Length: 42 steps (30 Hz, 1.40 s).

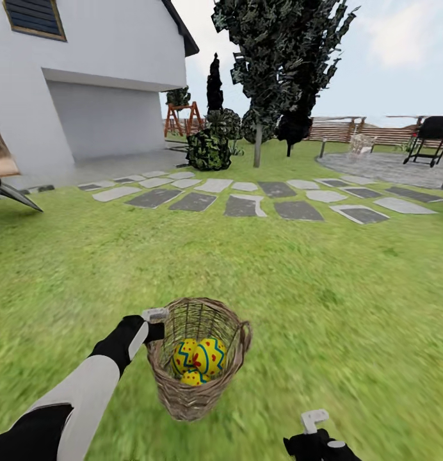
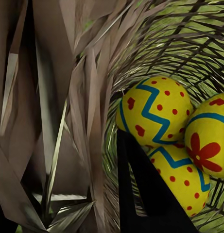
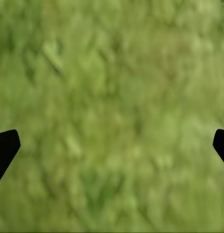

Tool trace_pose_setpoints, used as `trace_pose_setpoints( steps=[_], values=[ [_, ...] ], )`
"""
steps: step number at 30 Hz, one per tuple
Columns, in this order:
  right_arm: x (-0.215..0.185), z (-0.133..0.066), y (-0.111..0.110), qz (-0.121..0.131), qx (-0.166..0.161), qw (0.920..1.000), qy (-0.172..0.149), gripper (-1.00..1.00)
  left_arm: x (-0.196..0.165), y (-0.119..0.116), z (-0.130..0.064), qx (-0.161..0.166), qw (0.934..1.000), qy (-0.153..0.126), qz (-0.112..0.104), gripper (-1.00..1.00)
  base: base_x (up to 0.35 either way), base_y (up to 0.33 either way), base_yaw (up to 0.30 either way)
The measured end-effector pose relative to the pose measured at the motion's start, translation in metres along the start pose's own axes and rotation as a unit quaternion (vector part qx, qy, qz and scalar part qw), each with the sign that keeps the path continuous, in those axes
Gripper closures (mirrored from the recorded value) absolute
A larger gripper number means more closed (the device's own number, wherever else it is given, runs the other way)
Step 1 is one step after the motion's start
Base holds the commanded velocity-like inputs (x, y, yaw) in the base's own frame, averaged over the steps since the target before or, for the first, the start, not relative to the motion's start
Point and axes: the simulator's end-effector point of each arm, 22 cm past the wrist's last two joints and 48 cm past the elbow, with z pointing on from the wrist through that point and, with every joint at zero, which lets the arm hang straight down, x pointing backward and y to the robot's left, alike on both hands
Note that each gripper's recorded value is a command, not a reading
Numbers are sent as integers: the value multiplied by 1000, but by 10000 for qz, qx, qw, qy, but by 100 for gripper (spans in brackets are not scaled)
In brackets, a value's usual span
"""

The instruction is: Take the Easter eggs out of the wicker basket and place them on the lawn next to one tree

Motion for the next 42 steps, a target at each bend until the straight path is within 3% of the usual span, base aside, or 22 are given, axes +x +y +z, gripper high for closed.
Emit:
trace_pose_setpoints(
  steps=[10, 31, 35, 42],
  values=[
    [-7, -16, -12, -47, 322, 9994, 66, -100, -12, -2, -13, -2, 10000, 19, 1, 100, 0, 0, 280],
    [-21, -47, -14, -64, 321, 9993, 186, -100, -30, -2, -36, -35, 9999, 129, 6, 100, 0, 0, 208],
    [-20, -52, -13, -216, 317, 9989, 277, -100, -32, -2, -40, -42, 9999, 160, 8, 100, 0, 0, 161],
    [-15, -61, -8, -253, 261, 9985, 406, -100, -37, -3, -46, -46, 9998, 203, 6, 100, 0, 0, 151]
  ],
)
